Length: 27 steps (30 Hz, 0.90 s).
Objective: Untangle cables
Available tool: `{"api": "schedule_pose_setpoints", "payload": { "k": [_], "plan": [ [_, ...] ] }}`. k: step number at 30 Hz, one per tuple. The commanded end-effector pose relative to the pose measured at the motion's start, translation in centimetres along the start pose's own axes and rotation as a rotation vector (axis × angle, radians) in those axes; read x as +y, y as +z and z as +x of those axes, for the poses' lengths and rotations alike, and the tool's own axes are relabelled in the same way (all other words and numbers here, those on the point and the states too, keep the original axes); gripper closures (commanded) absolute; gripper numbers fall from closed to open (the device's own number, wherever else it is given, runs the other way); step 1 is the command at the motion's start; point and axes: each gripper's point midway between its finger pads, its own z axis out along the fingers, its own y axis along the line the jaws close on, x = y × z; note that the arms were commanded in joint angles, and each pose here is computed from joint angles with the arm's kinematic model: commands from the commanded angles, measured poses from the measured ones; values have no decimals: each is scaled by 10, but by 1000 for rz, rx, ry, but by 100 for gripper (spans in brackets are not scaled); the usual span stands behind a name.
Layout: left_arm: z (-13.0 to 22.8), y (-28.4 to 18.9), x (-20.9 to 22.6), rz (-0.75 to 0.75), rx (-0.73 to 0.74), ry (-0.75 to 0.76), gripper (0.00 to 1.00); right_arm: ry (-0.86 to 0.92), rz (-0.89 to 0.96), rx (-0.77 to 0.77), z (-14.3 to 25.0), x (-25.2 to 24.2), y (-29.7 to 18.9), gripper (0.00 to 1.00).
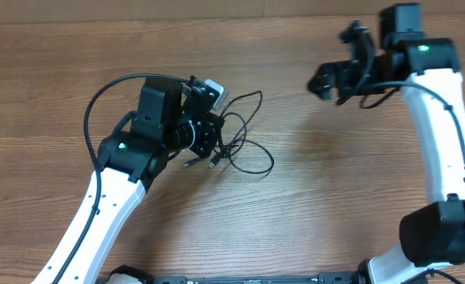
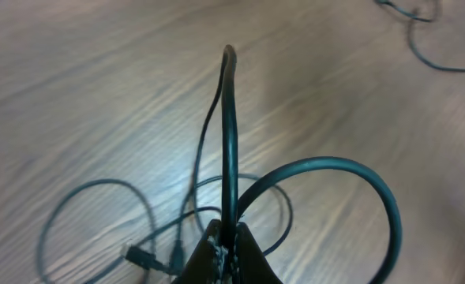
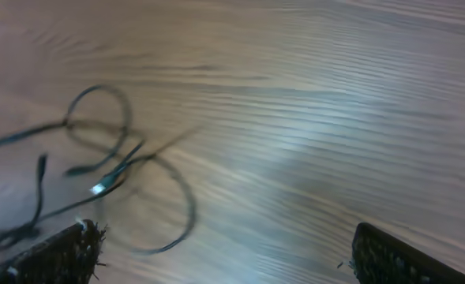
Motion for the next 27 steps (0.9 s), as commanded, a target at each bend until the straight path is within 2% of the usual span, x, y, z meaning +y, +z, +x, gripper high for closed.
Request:
{"api": "schedule_pose_setpoints", "payload": {
  "k": [1,11,16,22,23,26,27],
  "plan": [
    [-11,-13,17,-114,-37,-38,96,-87,-45,-28,-3,46,-10,0],
    [2,-21,53,-335,-16,-239,96,-268,-229,-7,18,146,-17,0],
    [-2,-20,51,-318,-31,-235,96,-301,-298,5,26,169,-20,0],
    [-8,-16,38,-240,-49,-225,96,-315,-302,2,26,169,-20,0],
    [-8,-17,39,-245,-50,-223,94,-315,-301,2,26,169,-20,0],
    [-8,-18,44,-269,-52,-226,66,-314,-301,3,26,168,-20,0],
    [-8,-19,46,-279,-53,-227,63,-314,-299,3,26,168,-20,0]
  ]
}}
